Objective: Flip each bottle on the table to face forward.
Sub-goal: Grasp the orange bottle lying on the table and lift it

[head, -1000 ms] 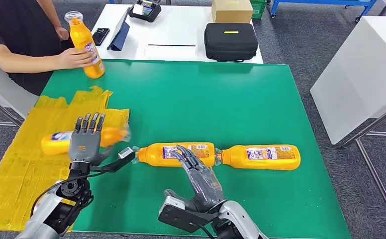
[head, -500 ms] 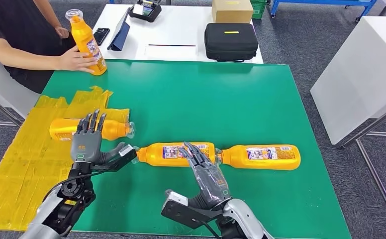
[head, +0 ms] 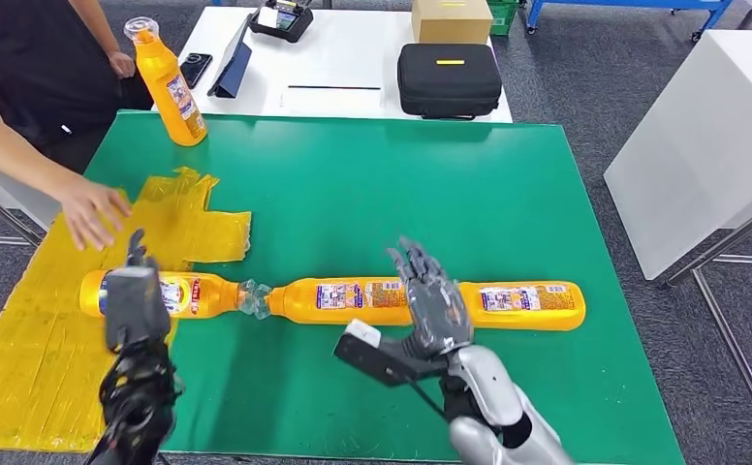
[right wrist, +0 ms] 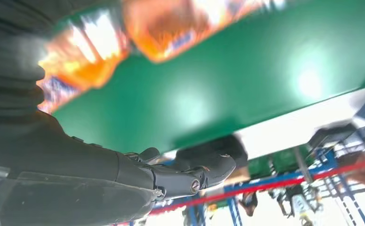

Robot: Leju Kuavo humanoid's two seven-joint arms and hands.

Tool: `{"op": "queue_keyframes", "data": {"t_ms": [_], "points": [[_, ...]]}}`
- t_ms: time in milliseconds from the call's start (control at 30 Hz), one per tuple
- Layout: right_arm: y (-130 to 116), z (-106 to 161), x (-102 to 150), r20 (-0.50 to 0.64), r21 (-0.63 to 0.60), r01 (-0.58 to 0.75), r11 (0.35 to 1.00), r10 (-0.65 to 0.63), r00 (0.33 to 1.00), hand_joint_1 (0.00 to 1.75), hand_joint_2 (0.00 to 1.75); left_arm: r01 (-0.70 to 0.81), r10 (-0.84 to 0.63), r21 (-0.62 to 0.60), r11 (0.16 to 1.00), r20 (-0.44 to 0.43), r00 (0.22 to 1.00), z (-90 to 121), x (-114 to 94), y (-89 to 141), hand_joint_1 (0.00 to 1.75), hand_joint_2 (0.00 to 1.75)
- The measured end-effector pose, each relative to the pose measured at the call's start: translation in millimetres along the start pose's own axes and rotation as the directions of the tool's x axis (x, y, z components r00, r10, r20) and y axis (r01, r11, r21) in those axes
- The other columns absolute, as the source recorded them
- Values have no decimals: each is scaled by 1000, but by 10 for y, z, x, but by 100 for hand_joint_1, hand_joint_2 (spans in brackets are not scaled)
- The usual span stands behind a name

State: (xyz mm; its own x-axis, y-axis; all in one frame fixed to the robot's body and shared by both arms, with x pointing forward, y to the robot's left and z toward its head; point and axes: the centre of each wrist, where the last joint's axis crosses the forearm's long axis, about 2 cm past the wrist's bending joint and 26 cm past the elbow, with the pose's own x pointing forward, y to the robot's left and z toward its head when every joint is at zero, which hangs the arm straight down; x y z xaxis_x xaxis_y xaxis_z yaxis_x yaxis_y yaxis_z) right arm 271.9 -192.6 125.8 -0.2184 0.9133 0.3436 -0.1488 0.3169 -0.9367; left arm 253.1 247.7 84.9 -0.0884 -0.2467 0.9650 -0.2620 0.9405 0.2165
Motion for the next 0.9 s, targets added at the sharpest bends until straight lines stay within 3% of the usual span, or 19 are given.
{"op": "queue_keyframes", "data": {"t_ms": [133,233,900], "points": [[-22,-171,-97,-14,9,-60,998,61,998,0,175,-114,113,53,992,21,993,270,103,150,0,0],[15,-254,-135,-20,31,-89,996,90,996,0,175,-151,148,67,986,50,988,348,167,220,0,0],[253,-632,137,38,217,-136,967,131,991,0,175,-220,211,84,972,105,972,337,277,307,0,0]]}}
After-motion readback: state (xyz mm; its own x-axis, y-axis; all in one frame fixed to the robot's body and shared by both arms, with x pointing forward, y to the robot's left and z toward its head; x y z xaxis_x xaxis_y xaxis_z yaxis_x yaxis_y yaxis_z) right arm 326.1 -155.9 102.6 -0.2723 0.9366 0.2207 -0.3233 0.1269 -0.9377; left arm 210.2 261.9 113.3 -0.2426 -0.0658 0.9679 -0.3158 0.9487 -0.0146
